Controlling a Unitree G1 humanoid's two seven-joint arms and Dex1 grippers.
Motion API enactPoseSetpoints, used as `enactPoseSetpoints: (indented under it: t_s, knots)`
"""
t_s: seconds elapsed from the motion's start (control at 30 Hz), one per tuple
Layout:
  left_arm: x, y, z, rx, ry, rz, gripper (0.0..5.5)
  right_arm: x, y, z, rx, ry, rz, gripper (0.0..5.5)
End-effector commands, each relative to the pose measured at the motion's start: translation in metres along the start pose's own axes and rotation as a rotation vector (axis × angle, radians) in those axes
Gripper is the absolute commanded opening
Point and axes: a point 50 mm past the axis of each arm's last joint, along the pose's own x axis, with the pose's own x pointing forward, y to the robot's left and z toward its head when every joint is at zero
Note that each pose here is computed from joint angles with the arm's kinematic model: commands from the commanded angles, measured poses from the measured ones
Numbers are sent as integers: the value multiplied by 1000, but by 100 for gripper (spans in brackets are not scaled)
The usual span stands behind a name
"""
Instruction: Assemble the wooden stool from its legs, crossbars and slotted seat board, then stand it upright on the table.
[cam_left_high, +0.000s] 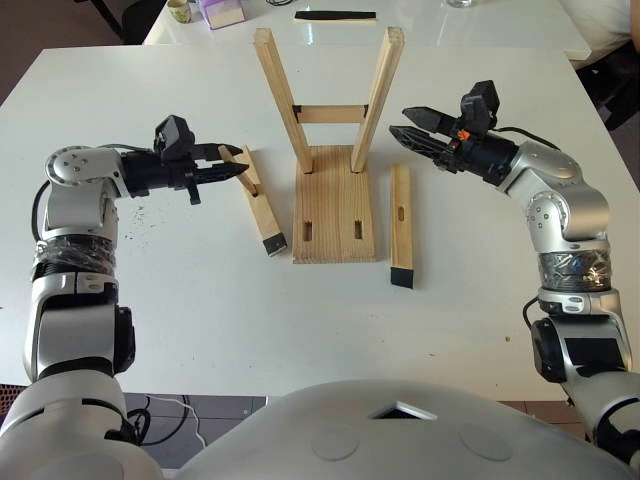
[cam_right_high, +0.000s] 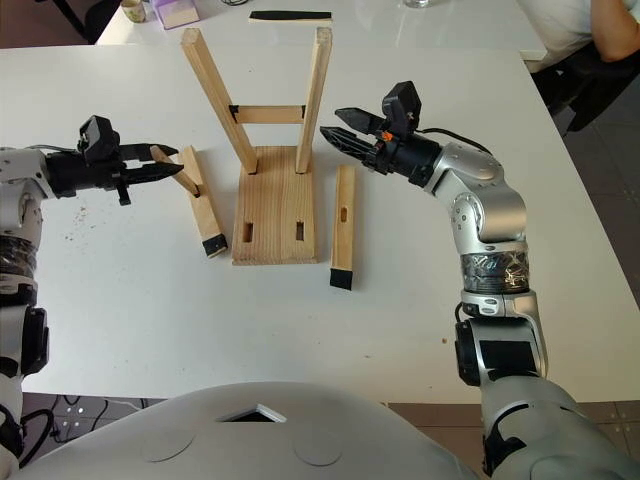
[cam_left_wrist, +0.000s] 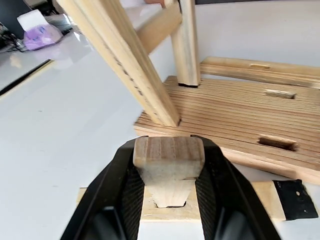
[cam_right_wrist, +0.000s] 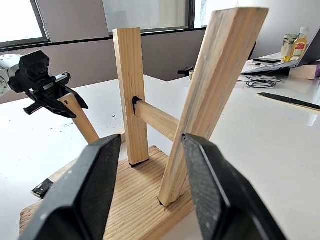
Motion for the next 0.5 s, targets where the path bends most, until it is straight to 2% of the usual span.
enactPoseSetpoints:
  t_s: [0.03,0.2,0.37,0.5]
  knots:
    - [-5,-12,-9,-51,61,-68,130,-2,3,-3,14,3,-6,222]
    - [-7,-16,-14,-108,96,-118,130,-1,7,-6,27,-1,-12,222]
    - [1,-15,-31,-158,193,-157,130,3,13,-10,42,-7,-13,222]
    - [10,-24,-41,-184,206,-207,130,0,15,-13,54,-13,-32,222]
